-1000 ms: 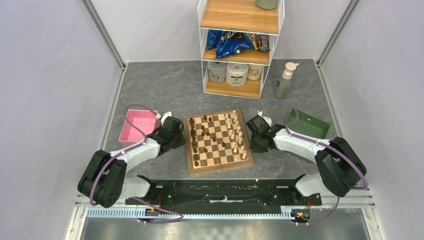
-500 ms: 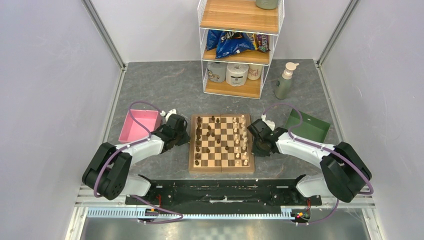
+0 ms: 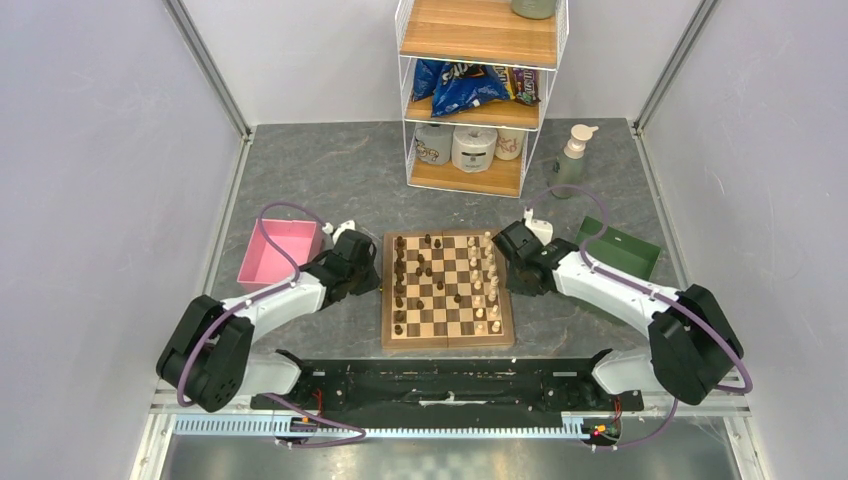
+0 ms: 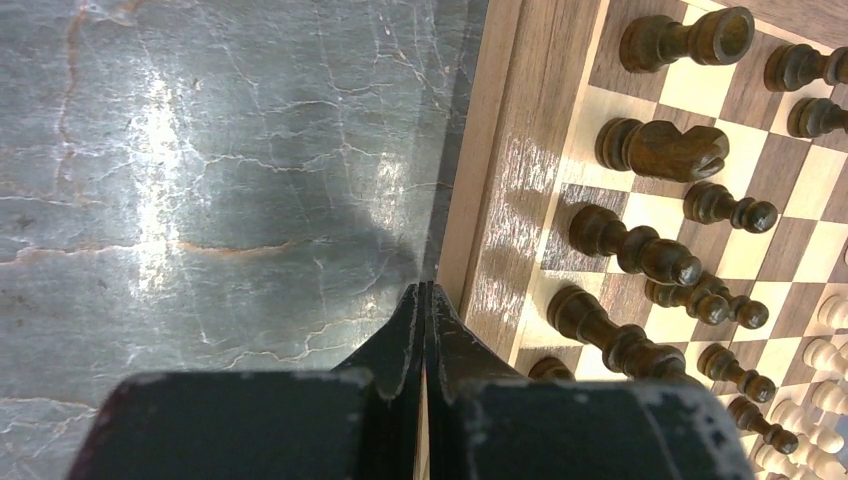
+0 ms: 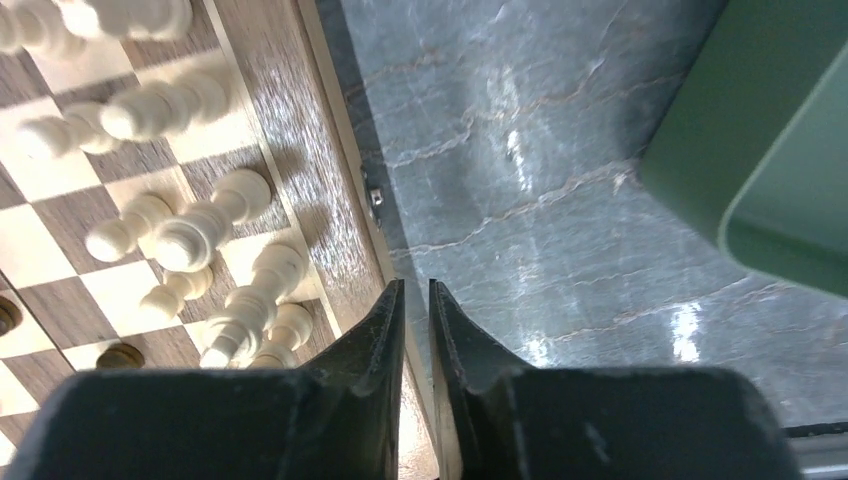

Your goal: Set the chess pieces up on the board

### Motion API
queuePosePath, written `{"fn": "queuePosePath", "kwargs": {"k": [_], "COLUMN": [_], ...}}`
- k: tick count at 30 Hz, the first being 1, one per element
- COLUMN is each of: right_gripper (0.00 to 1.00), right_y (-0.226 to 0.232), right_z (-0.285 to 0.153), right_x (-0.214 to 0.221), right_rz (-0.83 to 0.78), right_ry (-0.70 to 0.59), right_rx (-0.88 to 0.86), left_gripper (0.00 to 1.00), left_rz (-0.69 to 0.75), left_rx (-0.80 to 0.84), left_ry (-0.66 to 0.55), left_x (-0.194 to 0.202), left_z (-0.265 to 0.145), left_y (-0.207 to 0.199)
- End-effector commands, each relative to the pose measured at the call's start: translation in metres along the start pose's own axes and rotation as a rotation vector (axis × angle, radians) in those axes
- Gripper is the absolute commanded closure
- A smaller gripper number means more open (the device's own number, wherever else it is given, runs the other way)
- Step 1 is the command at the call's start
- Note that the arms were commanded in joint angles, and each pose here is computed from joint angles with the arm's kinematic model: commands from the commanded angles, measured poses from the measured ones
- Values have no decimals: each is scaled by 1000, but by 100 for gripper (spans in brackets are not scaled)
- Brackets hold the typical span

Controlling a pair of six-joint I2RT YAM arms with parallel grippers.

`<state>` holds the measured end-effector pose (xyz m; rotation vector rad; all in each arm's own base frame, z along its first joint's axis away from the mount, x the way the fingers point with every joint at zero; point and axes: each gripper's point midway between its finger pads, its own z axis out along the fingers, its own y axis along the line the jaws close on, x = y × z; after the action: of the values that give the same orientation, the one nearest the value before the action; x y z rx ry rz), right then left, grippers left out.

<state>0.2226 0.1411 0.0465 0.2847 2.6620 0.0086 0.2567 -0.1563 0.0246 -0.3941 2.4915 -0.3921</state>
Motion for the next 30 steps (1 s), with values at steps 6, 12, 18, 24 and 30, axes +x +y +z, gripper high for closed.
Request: {"fn": "queuePosePath", "kwargs": {"k": [6,12,18,24,30], "right_gripper": [65,44,44,47,52], "right_y": [-6,57,128,179,202], "right_z": [-55,-96,-87,-61,-34], "right_x": [-83,-138,-156,-151,-138], "right_rz": [4,-115,-194,-314,-368], "right_ry": [-211,-265,-191,-120,-63], "right_rx": [-3,-202,-360,-369,-314], "left_gripper": [82,40,17,14,10], "left_rz": [39,61,121,164,158], "left_rx": [-54,-48,-47,-82,-113], "left_ry": [-73,-152,-212,-233,-272], "left_x": [-31,-65,-93,-94,-98], "left_z": [-22,-67,-115,-137,-142], "left_y": [-1,-3,6,23,36]}}
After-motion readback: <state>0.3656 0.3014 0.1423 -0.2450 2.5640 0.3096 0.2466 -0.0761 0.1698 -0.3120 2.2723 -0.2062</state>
